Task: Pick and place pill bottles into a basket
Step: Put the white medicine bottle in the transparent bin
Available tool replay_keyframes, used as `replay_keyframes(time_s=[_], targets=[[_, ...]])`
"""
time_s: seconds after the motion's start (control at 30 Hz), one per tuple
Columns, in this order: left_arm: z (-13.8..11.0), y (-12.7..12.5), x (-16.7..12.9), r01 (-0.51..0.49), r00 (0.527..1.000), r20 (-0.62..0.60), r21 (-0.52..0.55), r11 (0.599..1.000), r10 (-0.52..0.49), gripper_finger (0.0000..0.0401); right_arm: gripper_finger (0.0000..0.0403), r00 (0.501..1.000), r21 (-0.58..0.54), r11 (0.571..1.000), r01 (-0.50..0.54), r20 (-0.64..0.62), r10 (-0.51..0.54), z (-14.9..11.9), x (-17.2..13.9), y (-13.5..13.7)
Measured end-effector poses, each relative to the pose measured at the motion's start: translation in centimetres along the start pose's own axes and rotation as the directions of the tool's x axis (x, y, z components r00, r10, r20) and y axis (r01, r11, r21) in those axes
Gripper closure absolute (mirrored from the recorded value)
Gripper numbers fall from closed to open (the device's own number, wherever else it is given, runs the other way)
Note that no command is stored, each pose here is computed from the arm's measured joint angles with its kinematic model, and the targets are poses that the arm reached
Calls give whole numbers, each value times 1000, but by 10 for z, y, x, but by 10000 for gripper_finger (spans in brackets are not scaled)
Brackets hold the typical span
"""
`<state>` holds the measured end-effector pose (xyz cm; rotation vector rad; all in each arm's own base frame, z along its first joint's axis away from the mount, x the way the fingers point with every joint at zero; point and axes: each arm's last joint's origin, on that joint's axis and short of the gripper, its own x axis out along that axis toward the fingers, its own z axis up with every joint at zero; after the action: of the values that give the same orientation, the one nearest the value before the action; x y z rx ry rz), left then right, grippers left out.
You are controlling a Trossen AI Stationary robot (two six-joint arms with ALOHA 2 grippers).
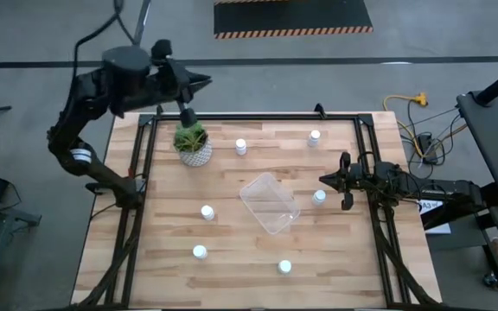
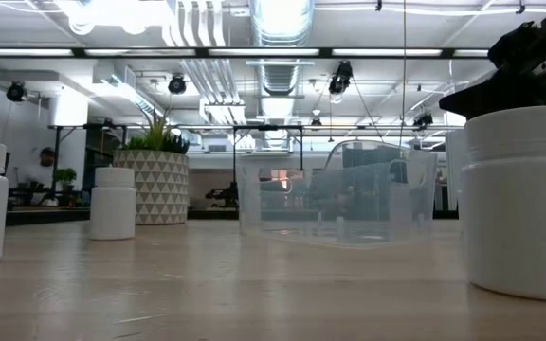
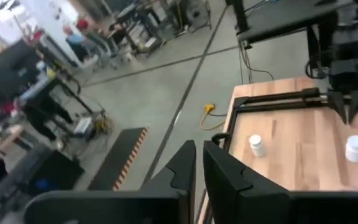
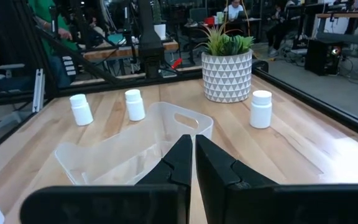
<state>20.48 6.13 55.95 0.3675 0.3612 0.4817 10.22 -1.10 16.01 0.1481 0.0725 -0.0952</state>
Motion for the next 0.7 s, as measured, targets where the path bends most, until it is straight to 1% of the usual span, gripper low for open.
replay_keyframes(time_s=[0.07,0.13,0.23,0.3,0.43,0.57,0.7], targets=[[-2,4,6,36,999,-5,-20,999,-36,388,390,1000,11,1000,0,-1,0,0,0,0],[-4,12,6,57,998,-17,-59,997,-58,388,390,1000,12,1000,0,-6,0,0,0,0],[-12,24,7,41,996,-76,-96,995,-48,388,390,1000,15,1000,1,-13,-1,-1,1,0],[-19,28,13,28,990,-132,-115,993,-43,388,390,1000,16,1000,2,-17,-2,-1,1,0],[-33,33,37,85,968,-222,-160,983,-120,388,390,1000,16,1000,4,-24,-3,-2,2,0],[-43,35,60,107,946,-286,-176,979,-155,388,390,999,16,1000,7,-35,-6,-3,2,0],[-58,33,87,129,898,-396,-180,975,-192,388,390,999,16,1000,8,-47,-7,-4,3,-1]])
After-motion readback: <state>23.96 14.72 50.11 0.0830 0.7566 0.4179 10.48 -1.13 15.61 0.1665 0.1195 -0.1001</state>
